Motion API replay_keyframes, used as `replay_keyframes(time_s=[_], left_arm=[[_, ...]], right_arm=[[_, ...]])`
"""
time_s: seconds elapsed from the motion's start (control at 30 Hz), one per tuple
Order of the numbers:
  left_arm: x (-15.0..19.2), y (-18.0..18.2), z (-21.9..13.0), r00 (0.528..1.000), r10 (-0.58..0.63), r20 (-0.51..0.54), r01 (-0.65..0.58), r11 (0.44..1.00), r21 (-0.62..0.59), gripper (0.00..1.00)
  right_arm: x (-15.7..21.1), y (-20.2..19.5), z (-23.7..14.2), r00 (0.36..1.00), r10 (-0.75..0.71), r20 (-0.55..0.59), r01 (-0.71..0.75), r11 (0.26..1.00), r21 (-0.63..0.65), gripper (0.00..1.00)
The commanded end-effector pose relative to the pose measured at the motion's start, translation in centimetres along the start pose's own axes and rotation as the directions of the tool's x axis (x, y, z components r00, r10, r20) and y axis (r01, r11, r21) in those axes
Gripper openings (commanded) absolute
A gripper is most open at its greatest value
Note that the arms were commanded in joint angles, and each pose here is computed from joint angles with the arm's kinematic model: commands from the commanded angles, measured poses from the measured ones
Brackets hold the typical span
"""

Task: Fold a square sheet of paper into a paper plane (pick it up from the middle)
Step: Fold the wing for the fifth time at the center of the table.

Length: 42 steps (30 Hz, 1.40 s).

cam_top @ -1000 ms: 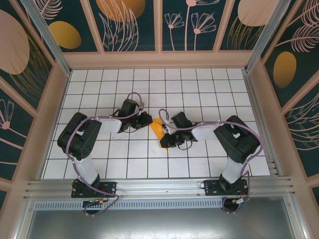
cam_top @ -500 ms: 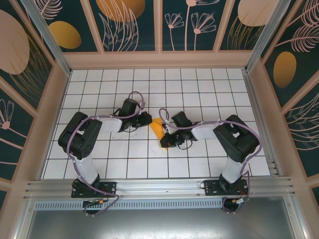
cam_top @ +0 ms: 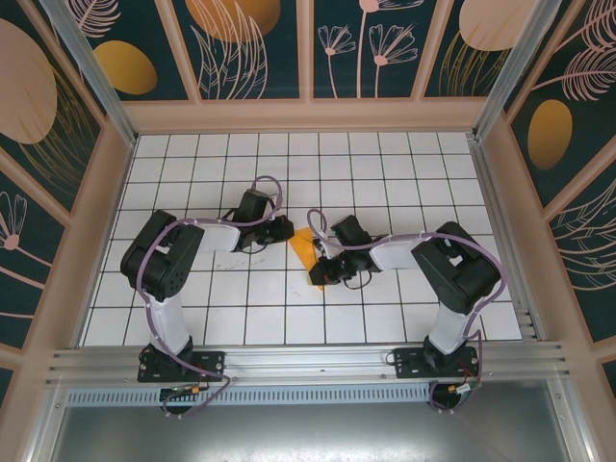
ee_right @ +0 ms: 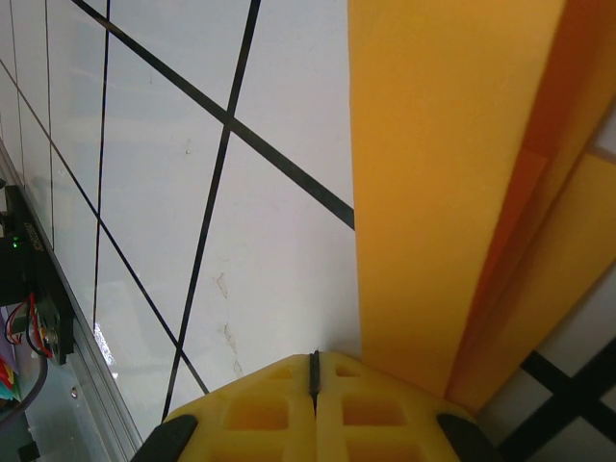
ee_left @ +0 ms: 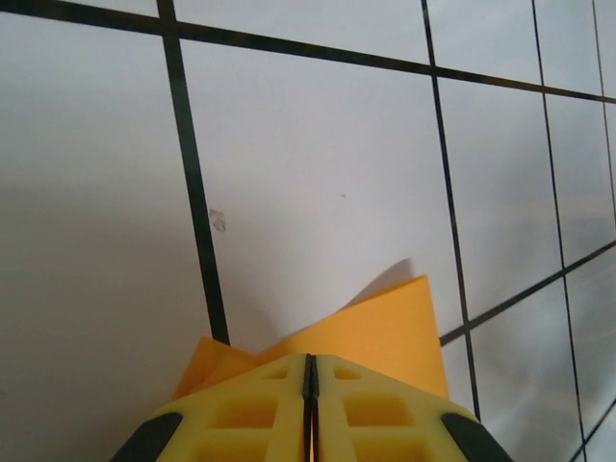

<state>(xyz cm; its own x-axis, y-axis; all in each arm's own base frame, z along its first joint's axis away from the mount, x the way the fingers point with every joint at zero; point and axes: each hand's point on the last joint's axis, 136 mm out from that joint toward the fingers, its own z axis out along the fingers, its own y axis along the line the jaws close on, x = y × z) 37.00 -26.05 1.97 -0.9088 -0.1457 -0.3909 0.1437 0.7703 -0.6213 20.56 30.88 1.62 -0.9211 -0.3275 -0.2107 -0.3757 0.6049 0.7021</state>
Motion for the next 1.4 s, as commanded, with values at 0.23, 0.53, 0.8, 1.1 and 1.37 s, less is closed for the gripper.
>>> replay_keyframes(time_s=[0.23,0.53,0.8,1.1,1.37], left_arm=[[-0.3,3.3,0.7,1.0,0.007,-0.004,-0.007,0.993,-0.114,0.1],[-4.7,4.6,-1.5,0.997,0.023,0.075,-0.01,0.985,-0.172,0.1],[-4.9,-0.8,-5.4,0.99,0.03,0.139,-0.034,0.999,0.024,0.1],[0.2,-5.0,-5.0,0.998,0.018,0.053,-0.028,0.983,0.184,0.03],[2.2,-3.7,-2.1,0.999,0.002,-0.039,0.004,0.987,0.161,0.01]], right_arm=[[2.3,-3.4,0.5,0.996,0.073,-0.06,-0.066,0.992,0.112,0.06],[2.2,-3.6,0.4,0.995,0.081,-0.059,-0.074,0.991,0.115,0.05],[1.9,-3.4,0.5,0.995,0.083,-0.054,-0.076,0.991,0.108,0.05],[2.0,-3.5,0.6,0.994,0.091,-0.061,-0.084,0.991,0.107,0.05],[2.2,-3.6,0.8,0.993,0.101,-0.067,-0.093,0.99,0.11,0.05]])
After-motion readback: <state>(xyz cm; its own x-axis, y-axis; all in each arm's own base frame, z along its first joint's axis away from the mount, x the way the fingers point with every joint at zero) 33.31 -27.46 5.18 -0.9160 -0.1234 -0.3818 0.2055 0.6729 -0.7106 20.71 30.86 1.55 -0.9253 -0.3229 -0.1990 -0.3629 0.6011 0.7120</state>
